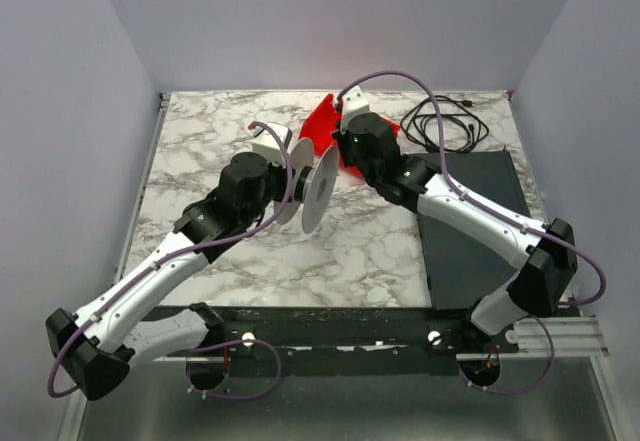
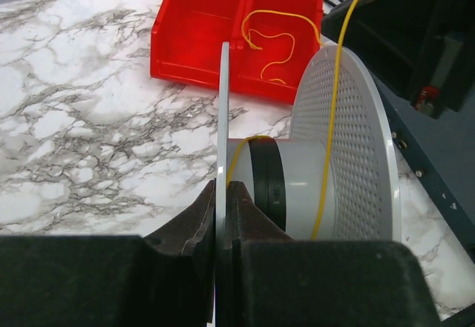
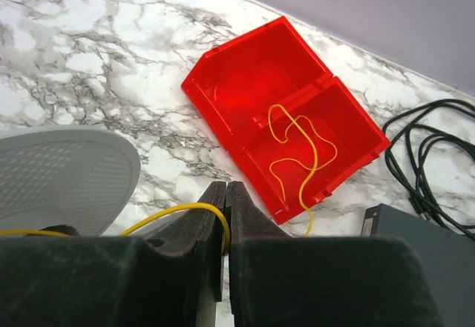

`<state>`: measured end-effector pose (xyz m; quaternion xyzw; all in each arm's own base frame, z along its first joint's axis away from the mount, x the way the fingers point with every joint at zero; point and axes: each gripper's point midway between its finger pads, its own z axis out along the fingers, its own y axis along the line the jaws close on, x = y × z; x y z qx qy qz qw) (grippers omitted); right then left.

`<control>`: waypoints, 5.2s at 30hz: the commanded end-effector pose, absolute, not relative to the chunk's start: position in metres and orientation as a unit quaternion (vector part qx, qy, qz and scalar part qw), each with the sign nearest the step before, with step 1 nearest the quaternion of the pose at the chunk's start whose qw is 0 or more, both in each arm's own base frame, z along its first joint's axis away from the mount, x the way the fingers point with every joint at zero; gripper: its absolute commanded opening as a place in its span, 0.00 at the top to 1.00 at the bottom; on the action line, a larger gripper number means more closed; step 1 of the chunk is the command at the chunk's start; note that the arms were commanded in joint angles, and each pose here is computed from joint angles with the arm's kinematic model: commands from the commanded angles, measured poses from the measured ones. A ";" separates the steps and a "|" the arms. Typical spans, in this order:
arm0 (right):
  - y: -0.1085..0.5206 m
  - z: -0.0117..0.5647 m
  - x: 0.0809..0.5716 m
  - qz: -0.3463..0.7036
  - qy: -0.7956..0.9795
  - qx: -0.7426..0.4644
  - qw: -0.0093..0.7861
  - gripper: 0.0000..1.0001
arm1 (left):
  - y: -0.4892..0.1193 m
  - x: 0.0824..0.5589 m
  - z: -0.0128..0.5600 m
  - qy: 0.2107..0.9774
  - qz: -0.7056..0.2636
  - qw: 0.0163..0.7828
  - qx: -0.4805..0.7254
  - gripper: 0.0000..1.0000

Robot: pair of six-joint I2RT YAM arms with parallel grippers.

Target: Wrap the cables

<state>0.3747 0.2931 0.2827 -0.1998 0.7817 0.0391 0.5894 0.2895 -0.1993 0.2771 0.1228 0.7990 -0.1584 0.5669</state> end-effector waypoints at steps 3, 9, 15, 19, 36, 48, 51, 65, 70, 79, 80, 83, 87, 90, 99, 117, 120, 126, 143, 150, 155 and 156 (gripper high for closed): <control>0.292 0.277 0.389 0.109 0.783 -0.180 0.585 0.85 | -0.201 0.273 0.301 0.774 -0.202 0.585 0.131 1.00; 0.287 0.265 0.394 0.183 0.783 -0.179 0.567 0.78 | -0.202 0.262 0.318 0.763 -0.232 0.589 0.131 1.00; 0.293 0.248 0.395 0.241 0.781 -0.176 0.549 0.76 | -0.200 0.253 0.343 0.751 -0.261 0.595 0.114 1.00; 0.300 0.238 0.392 0.285 0.773 -0.165 0.543 0.74 | -0.199 0.245 0.363 0.740 -0.282 0.602 0.107 1.00; 0.366 0.231 0.400 0.466 0.719 -0.128 0.499 0.63 | -0.190 0.229 0.455 0.685 -0.343 0.640 0.064 1.00; 0.388 0.213 0.363 0.564 0.695 -0.139 0.424 0.64 | -0.177 0.249 0.485 0.657 -0.337 0.674 -0.015 1.00; 0.392 0.209 0.343 0.582 0.688 -0.148 0.407 0.64 | -0.174 0.257 0.487 0.656 -0.325 0.680 -0.035 1.00; 0.396 0.213 0.263 0.640 0.661 -0.172 0.352 0.72 | -0.151 0.300 0.467 0.676 -0.228 0.690 -0.126 1.00; 0.395 0.220 0.240 0.649 0.655 -0.181 0.341 0.80 | -0.143 0.316 0.455 0.678 -0.194 0.693 -0.148 1.00; 0.384 0.222 0.221 0.585 0.701 -0.200 0.355 0.99 | -0.129 0.343 0.428 0.695 -0.120 0.691 -0.161 1.00; 0.381 0.226 0.223 0.568 0.707 -0.205 0.368 0.99 | -0.128 0.346 0.423 0.697 -0.112 0.689 -0.161 1.00; 0.371 0.237 0.225 0.521 0.728 -0.222 0.387 0.99 | -0.128 0.355 0.409 0.706 -0.088 0.686 -0.152 1.00; 0.354 0.257 0.238 0.450 0.746 -0.239 0.430 0.99 | -0.139 0.365 0.387 0.726 -0.072 0.673 -0.123 1.00; 0.340 0.269 0.254 0.390 0.758 -0.244 0.464 0.99 | -0.149 0.367 0.368 0.743 -0.076 0.657 -0.101 1.00; 0.301 0.303 0.313 0.211 0.764 -0.230 0.564 0.99 | -0.196 0.339 0.317 0.807 -0.088 0.582 0.051 1.00; 0.282 0.312 0.347 0.158 0.765 -0.122 0.612 0.83 | -0.215 0.308 0.301 0.835 -0.107 0.528 0.114 1.00; 0.282 0.309 0.350 0.165 0.765 -0.095 0.615 0.82 | -0.220 0.304 0.301 0.839 -0.113 0.518 0.120 1.00; 0.284 0.310 0.359 0.163 0.765 -0.066 0.619 0.82 | -0.228 0.299 0.296 0.844 -0.119 0.505 0.135 1.00; 0.285 0.349 0.365 0.167 0.752 -0.053 0.636 0.88 | -0.236 0.296 0.280 0.852 -0.120 0.482 0.164 1.00; 0.285 0.316 0.378 0.113 0.771 -0.070 0.623 0.87 | -0.229 0.286 0.298 0.836 -0.142 0.505 0.160 1.00; 0.287 0.298 0.387 0.111 0.780 -0.079 0.611 0.86 | -0.219 0.274 0.320 0.820 -0.159 0.528 0.154 1.00; 0.288 0.295 0.389 0.114 0.782 -0.080 0.607 0.85 | -0.216 0.272 0.323 0.818 -0.159 0.531 0.151 1.00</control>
